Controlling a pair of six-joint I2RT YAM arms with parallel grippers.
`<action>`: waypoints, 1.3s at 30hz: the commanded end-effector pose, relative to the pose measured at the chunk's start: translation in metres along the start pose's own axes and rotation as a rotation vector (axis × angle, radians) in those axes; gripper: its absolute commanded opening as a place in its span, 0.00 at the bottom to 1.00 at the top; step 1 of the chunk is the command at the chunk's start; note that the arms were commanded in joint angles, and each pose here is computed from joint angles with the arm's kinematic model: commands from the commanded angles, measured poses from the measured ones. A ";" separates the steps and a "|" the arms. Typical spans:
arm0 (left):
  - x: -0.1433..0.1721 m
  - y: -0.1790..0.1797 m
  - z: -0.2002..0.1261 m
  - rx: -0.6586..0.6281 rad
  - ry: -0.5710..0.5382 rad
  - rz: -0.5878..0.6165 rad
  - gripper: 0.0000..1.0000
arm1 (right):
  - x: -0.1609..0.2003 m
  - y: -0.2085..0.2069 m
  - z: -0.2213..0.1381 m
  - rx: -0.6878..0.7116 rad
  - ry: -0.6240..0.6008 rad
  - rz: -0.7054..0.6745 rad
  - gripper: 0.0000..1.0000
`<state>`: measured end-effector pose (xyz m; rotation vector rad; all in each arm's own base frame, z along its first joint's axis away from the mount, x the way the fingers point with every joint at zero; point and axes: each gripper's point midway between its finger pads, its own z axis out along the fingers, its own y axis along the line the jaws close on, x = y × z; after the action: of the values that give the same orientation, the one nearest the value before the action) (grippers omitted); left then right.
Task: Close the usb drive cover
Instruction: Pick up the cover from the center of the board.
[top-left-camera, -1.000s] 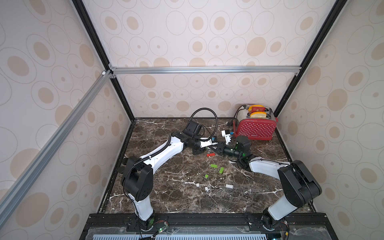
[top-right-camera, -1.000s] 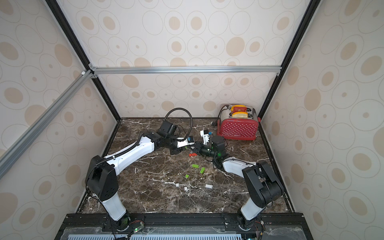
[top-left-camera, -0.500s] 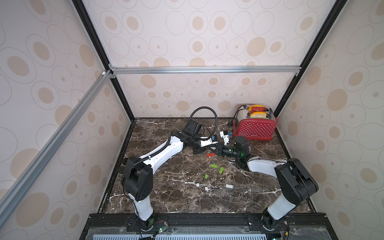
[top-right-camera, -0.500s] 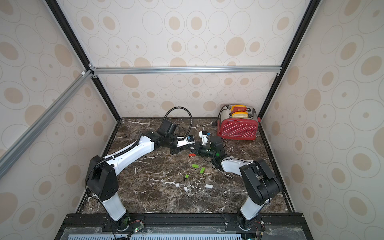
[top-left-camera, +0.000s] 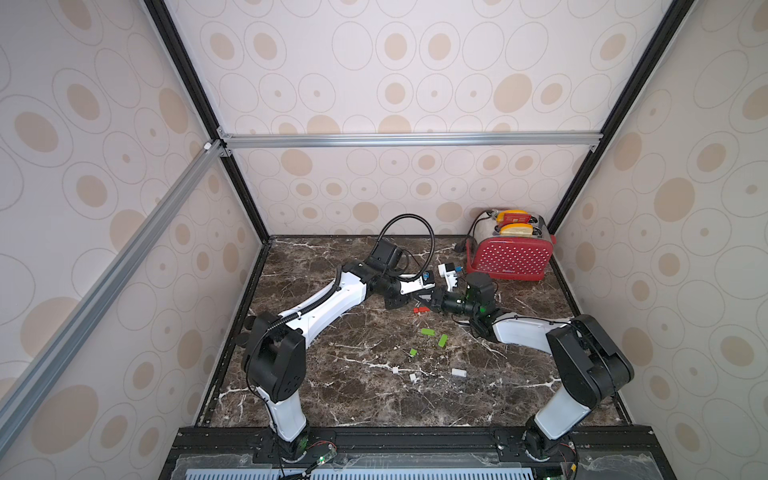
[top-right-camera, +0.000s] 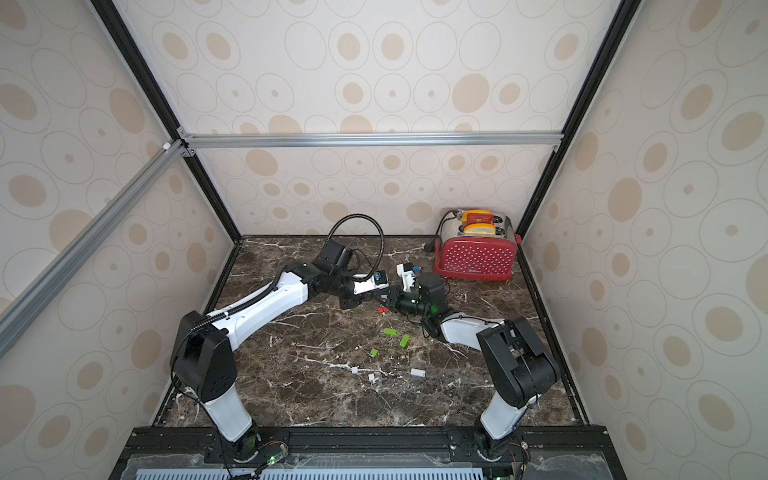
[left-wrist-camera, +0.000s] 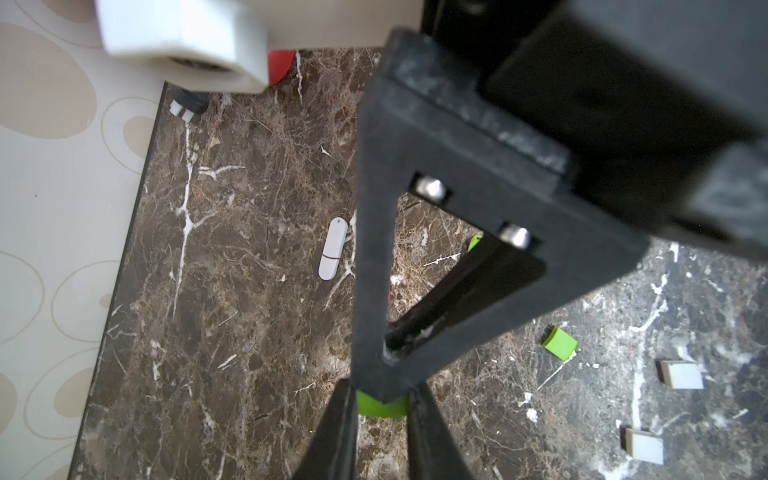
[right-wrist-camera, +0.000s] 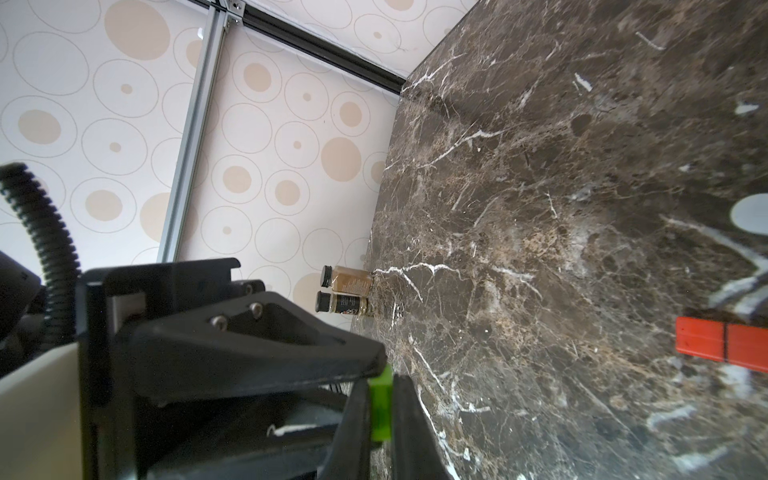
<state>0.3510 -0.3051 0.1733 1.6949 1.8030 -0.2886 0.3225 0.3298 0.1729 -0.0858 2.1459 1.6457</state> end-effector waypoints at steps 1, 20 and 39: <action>-0.024 0.004 -0.020 -0.027 -0.062 -0.003 0.44 | -0.001 0.008 0.000 -0.026 0.002 -0.037 0.03; 0.008 0.040 -0.089 0.441 -0.593 -1.176 0.51 | -0.021 0.041 -0.018 -0.184 -0.037 0.056 0.02; -0.010 0.034 -0.083 0.589 -0.614 -1.236 0.46 | -0.028 0.076 0.018 -0.323 -0.046 0.083 0.00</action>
<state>0.3643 -0.2551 0.2354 0.3372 2.1400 -1.7063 0.3304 0.3583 0.2304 -0.0070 1.9256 1.9813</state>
